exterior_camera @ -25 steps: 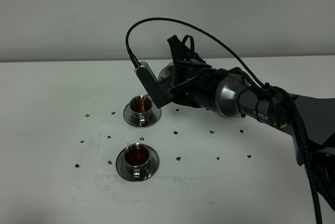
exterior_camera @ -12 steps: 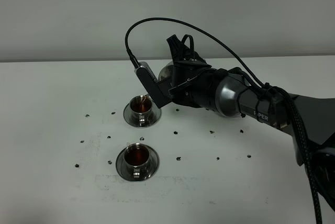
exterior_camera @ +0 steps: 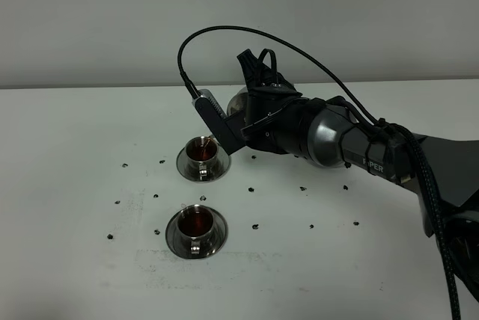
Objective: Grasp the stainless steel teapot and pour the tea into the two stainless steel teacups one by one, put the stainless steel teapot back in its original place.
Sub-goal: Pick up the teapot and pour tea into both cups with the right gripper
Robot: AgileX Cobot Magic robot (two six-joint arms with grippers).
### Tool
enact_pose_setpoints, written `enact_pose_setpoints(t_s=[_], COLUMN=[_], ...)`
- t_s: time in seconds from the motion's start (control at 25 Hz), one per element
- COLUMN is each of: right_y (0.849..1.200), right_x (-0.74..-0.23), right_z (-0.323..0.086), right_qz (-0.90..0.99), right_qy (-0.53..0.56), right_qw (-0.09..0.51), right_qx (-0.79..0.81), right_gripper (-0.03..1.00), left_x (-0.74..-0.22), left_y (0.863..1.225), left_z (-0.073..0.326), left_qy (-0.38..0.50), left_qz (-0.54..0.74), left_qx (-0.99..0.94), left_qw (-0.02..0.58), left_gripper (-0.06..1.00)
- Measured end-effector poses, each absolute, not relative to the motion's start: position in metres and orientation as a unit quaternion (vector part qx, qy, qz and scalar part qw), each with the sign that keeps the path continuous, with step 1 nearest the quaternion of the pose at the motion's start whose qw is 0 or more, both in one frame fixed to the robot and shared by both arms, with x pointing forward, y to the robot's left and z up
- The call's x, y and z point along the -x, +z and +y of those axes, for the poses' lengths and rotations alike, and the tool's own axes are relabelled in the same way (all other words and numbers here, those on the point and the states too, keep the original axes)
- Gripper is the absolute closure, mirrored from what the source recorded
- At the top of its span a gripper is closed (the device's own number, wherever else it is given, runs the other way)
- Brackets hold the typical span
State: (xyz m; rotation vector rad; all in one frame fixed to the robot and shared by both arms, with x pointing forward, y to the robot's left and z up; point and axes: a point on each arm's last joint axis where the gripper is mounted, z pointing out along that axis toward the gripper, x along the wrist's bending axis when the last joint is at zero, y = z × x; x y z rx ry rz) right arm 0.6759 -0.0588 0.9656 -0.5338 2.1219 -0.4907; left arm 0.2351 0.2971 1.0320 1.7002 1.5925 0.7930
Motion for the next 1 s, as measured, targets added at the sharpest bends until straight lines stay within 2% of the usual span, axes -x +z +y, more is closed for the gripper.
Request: enact_pose_setpoints(t_s=[1.0], right_y=[0.9666], right_x=[-0.6757], right_z=[-0.0575], right_qz=[0.847], right_qy=[-0.202], right_qw=[0.439], right_qx=[0.222], right_gripper=[0.78], left_x=[-0.2351], left_y=[1.032], left_z=[0.2971], left_qy=[0.304], left_qz=[0.61], left_qx=[-0.652], left_qw=[0.334], left_gripper=[0.57])
